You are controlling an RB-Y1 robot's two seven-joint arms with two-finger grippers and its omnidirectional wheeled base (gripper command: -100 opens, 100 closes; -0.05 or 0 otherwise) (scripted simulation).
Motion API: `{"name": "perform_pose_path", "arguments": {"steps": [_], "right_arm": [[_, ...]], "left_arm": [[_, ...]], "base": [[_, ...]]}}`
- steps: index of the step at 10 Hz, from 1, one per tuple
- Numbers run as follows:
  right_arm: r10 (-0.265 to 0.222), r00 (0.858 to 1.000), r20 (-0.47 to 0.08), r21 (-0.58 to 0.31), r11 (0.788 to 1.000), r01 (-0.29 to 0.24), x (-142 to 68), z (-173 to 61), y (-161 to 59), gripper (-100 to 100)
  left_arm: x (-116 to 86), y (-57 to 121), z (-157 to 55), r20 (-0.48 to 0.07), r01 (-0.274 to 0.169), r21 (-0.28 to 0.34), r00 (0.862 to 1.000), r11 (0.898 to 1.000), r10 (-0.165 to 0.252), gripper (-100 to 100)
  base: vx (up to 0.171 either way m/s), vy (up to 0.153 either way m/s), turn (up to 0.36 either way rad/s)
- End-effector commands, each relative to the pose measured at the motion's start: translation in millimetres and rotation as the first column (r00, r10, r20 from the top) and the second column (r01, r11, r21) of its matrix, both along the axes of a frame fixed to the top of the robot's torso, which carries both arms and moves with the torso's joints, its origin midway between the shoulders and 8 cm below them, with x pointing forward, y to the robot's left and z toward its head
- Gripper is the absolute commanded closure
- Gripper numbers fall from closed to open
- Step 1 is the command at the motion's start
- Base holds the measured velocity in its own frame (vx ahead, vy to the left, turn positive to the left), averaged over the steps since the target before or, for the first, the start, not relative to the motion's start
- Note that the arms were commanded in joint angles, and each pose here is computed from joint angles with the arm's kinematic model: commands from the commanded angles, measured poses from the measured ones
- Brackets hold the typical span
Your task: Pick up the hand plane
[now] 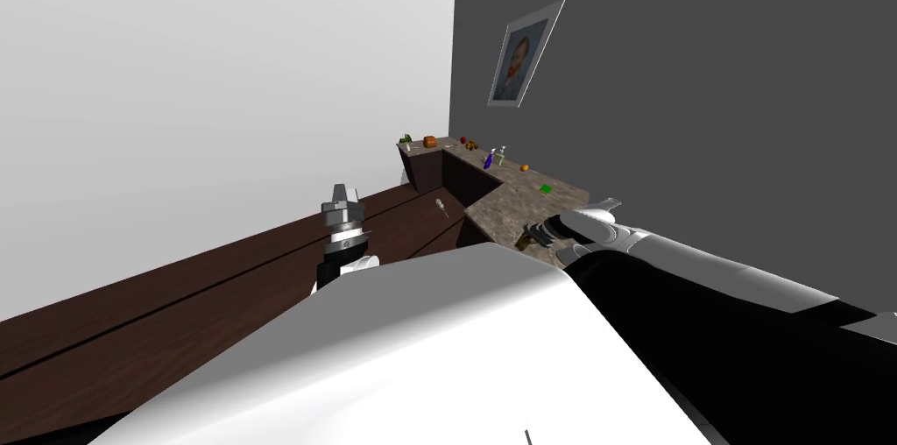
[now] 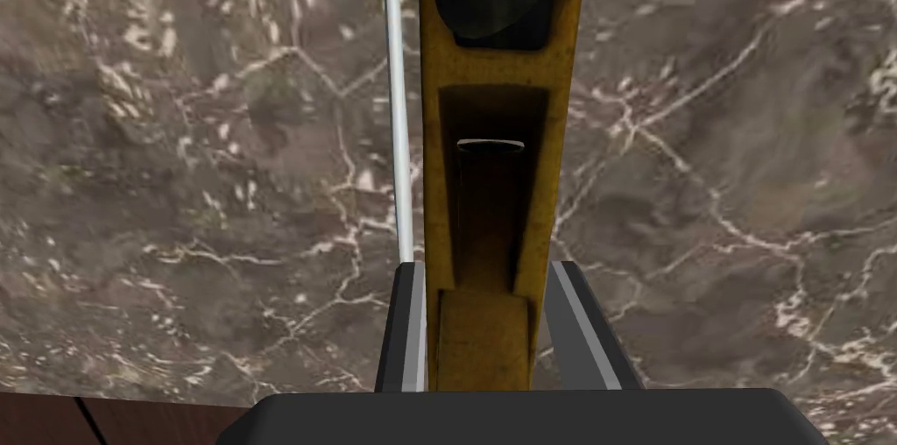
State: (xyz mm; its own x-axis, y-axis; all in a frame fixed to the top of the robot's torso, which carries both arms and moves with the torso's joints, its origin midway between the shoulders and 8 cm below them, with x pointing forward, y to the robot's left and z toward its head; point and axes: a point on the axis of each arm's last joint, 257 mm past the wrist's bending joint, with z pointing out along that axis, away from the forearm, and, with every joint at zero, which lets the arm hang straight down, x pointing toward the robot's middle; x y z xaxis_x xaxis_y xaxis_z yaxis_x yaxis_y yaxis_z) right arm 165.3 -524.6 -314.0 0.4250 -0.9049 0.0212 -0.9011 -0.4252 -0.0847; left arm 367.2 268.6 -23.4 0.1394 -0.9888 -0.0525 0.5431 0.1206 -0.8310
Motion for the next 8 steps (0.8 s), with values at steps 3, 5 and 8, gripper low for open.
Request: {"name": "perform_pose_path", "arguments": {"steps": [3,5,8], "right_arm": [[-0.001,1.000,0.000,0.001,1.000,0.001,0.0,-0.1,0.1,100],[0.014,1.000,-0.002,0.002,1.000,-0.014,10.3,14.2,3.7,100],[0.016,1.000,-0.001,0.001,1.000,-0.016,11.7,16.0,4.8,0]], "left_arm": [[0.0,0.0,0.0,0.000,0.000,0.000,1.000,1.000,0.000,0],[0.0,0.0,0.0,0.000,0.000,0.000,1.000,1.000,0.000,0],[0.0,0.0,0.0,0.000,0.000,0.000,1.000,1.000,0.000,0]], "base": [[0.000,0.000,0.000],[0.000,-0.003,-0.060],[0.000,-0.002,-0.031]]}}
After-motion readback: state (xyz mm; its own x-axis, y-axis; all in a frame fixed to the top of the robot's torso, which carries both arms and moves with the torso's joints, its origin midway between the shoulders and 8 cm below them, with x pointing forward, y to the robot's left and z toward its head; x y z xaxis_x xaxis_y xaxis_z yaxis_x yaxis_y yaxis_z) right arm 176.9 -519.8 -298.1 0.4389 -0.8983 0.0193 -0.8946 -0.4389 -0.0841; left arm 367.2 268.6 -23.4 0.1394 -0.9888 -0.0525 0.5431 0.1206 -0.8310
